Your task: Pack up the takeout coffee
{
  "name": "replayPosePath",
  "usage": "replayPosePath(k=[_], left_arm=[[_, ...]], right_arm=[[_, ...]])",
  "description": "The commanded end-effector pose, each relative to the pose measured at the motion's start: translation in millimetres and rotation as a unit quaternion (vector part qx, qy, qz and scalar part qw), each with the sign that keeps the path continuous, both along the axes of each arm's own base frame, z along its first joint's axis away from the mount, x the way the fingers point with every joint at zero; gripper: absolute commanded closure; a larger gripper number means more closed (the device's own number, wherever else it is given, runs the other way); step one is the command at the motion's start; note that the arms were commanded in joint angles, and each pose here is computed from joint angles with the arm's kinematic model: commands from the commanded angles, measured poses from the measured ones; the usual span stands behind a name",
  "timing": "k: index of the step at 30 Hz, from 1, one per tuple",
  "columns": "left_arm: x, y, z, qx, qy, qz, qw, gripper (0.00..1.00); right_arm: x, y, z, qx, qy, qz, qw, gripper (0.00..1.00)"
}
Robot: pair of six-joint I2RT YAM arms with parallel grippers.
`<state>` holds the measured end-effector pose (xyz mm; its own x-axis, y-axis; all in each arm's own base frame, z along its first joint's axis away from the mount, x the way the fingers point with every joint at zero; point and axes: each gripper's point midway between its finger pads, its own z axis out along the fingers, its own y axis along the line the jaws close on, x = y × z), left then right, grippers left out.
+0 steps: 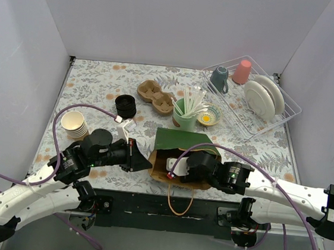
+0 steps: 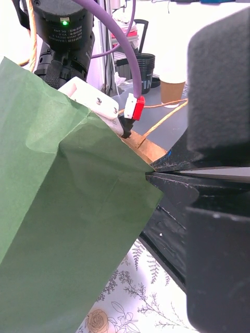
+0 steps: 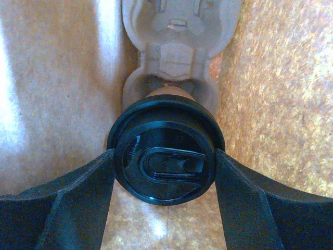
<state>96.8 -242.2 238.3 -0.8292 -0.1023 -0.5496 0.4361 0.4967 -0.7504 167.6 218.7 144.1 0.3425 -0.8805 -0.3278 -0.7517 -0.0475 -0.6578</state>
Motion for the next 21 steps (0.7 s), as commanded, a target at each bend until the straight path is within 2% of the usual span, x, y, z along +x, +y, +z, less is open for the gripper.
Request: replayPosePath(k=[1,21], left_arm=[[-4,-1,4,-0.015,0.001,-0.008,1.0,1.0],[-5,-3,2,-0.029,0.018,-0.004,0.999,1.0]], right_arm=[[7,9,9,0.032,-0.02,-0.004,0.999,0.68],[17,10,-13,0.036,-0.05,-0.016,0.998,0.65]])
